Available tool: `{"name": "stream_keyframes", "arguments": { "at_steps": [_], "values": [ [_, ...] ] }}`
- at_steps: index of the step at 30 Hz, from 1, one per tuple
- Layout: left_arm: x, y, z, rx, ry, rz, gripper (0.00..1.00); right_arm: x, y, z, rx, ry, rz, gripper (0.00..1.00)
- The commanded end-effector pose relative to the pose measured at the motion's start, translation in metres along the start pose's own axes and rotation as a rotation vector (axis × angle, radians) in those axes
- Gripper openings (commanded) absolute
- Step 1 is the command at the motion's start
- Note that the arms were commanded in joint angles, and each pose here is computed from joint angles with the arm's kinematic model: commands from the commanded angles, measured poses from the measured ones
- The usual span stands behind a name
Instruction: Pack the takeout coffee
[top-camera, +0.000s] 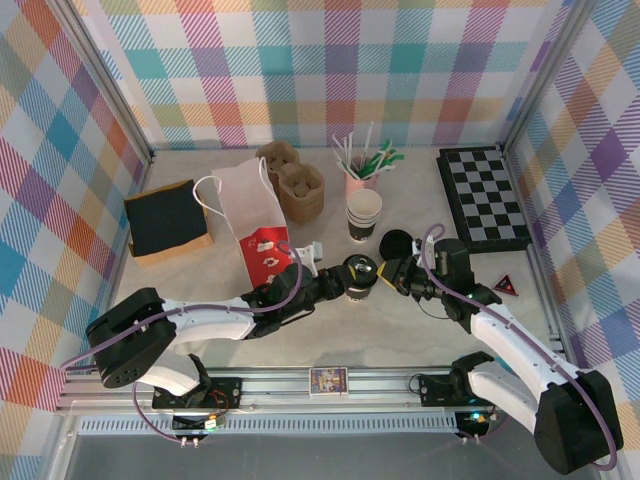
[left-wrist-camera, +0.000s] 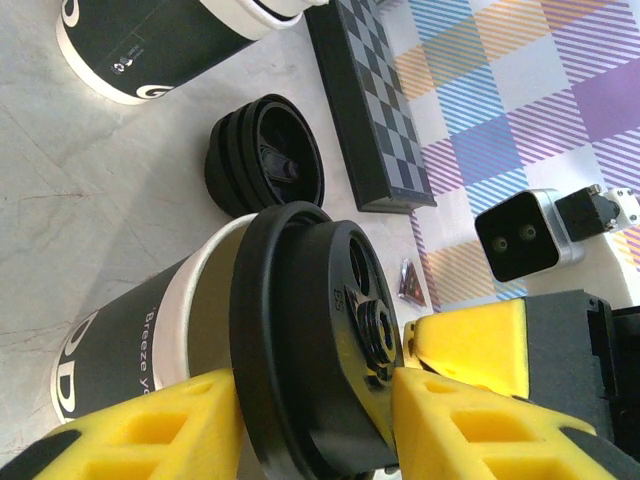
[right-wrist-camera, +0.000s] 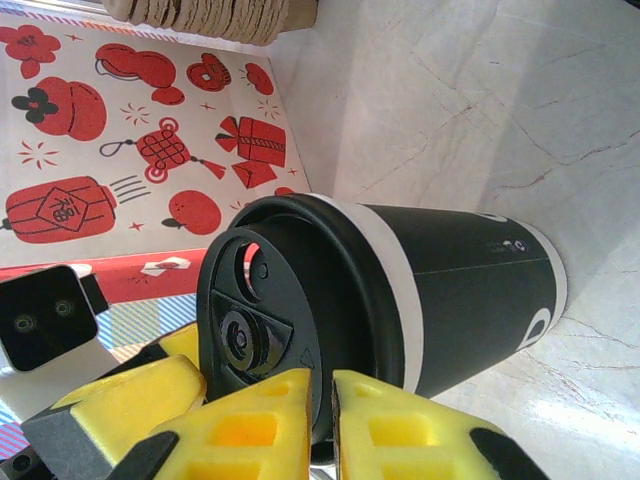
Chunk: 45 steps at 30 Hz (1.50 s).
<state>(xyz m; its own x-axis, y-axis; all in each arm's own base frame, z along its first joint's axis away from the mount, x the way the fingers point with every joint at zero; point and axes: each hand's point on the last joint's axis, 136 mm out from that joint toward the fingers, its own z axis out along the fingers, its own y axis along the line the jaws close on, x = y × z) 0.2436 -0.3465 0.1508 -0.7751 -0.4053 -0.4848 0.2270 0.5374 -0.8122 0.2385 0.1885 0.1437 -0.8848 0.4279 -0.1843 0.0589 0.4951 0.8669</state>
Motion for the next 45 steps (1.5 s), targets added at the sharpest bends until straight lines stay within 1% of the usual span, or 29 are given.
{"name": "stream_keyframes", "arguments": {
  "at_steps": [1, 16, 20, 23, 28, 31, 32, 37, 40, 42, 45],
  "values": [
    [0.000, 0.000, -0.001, -0.030, 0.002, 0.035, 0.43, -0.005, 0.010, -0.003, -0.027, -0.018, -0.048, 0.16],
    [-0.004, -0.012, -0.003, -0.035, 0.012, 0.077, 0.46, -0.007, 0.011, -0.006, -0.010, -0.028, -0.063, 0.16],
    [-0.007, -0.017, -0.006, -0.045, 0.004, 0.099, 0.49, -0.007, 0.011, -0.006, -0.009, -0.027, -0.064, 0.16],
    [-0.008, -0.019, -0.007, -0.047, 0.003, 0.112, 0.54, -0.007, 0.014, -0.008, -0.016, -0.033, -0.070, 0.16],
    [-0.009, -0.023, -0.006, -0.048, 0.005, 0.124, 0.55, -0.008, 0.015, -0.010, -0.008, -0.037, -0.079, 0.16],
    [-0.011, -0.025, -0.009, -0.050, -0.002, 0.134, 0.58, -0.008, 0.015, -0.011, -0.006, -0.037, -0.085, 0.16],
    [-0.012, -0.026, -0.010, -0.053, -0.004, 0.140, 0.61, -0.007, 0.015, -0.011, -0.005, -0.038, -0.089, 0.17],
    [-0.019, -0.027, -0.018, -0.087, -0.022, 0.168, 0.65, -0.007, 0.016, -0.013, 0.004, -0.037, -0.098, 0.19],
    [-0.022, -0.023, -0.022, -0.113, -0.031, 0.179, 0.65, -0.009, 0.017, -0.014, 0.006, -0.042, -0.102, 0.21],
    [-0.024, -0.017, -0.024, -0.163, -0.034, 0.188, 0.65, -0.010, 0.014, -0.014, 0.024, -0.045, -0.100, 0.24],
    [-0.025, -0.011, -0.024, -0.195, -0.033, 0.198, 0.64, -0.011, 0.014, -0.015, 0.055, -0.037, -0.117, 0.30]
  ]
}}
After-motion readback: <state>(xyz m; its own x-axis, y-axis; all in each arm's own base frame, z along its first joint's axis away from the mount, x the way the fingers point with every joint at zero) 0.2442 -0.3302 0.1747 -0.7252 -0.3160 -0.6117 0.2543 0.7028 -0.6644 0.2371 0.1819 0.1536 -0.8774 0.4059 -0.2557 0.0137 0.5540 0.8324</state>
